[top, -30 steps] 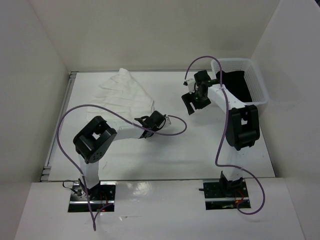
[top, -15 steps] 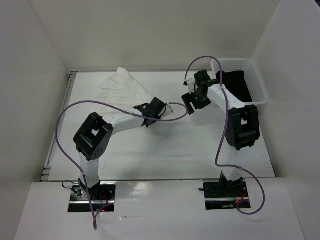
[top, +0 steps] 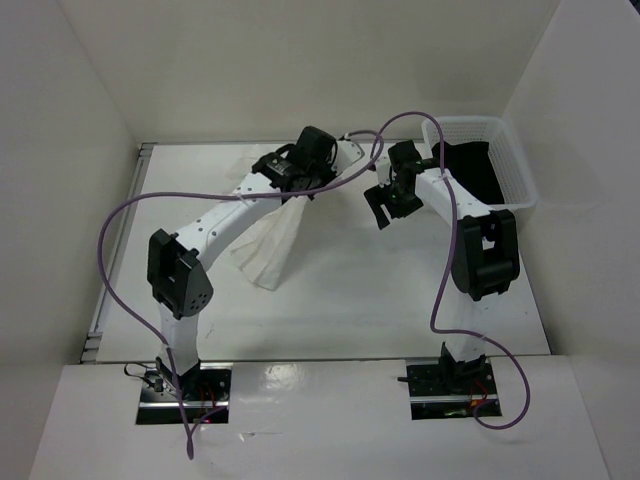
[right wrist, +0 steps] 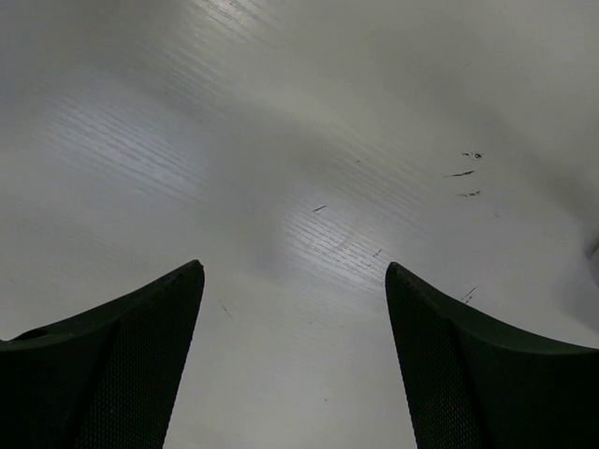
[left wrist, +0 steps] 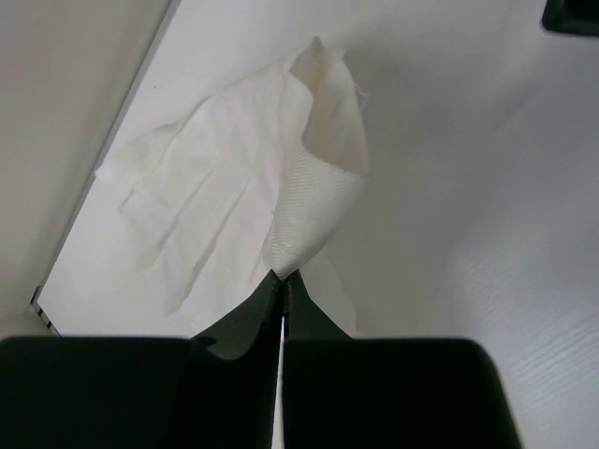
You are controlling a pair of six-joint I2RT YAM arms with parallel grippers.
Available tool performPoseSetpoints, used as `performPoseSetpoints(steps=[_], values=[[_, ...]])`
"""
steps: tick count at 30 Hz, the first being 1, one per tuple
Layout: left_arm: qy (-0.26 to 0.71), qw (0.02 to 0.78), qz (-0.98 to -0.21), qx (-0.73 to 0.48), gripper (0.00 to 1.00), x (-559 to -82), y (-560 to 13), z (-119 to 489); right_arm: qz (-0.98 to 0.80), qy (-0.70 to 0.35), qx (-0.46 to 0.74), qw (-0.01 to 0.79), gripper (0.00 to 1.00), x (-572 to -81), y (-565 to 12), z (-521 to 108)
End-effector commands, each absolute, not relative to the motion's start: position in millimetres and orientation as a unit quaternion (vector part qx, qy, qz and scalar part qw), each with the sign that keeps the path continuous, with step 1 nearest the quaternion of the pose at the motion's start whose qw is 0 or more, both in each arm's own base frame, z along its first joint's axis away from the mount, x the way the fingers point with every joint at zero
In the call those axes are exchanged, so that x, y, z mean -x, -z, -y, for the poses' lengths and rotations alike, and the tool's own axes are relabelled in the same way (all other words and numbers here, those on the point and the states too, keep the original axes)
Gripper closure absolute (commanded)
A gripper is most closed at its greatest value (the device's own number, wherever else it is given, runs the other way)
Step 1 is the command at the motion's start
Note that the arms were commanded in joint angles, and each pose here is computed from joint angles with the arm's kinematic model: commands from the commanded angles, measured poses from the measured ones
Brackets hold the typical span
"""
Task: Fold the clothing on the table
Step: Flatten the skirt out
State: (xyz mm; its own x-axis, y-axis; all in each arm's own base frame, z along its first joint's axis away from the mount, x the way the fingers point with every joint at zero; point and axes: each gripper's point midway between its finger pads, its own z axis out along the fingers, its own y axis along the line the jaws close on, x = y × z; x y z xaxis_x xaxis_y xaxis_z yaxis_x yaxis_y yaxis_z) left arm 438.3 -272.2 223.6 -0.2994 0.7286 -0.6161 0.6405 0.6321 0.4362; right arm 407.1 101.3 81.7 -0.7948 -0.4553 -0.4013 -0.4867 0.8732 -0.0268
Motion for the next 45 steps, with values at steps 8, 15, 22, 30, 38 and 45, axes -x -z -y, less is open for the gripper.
performPoseSetpoints(steps=[8,15,22,30,38,45], values=[[0.007,0.475,-0.801,-0.365,1.0,-450,-347,272,-0.945,-0.04,0.234,0.227,0.17,-422,-89,-103],[0.06,0.457,-0.837,-0.297,1.0,-452,-360,203,-0.944,-0.058,0.238,0.223,0.17,-424,-90,-110],[0.125,0.472,-0.826,-0.282,1.0,-432,-395,137,-0.944,-0.062,0.239,0.218,0.17,-421,-89,-111],[0.19,0.418,-0.861,-0.218,1.0,-409,-324,65,-0.945,-0.076,0.241,0.21,0.17,-420,-87,-115],[0.166,0.383,-0.894,-0.163,1.0,-390,-234,41,-0.946,-0.083,0.251,0.189,0.17,-418,-80,-126],[0.206,0.39,-0.877,-0.19,1.0,-389,-250,82,-0.946,-0.084,0.255,0.182,0.17,-419,-77,-130]])
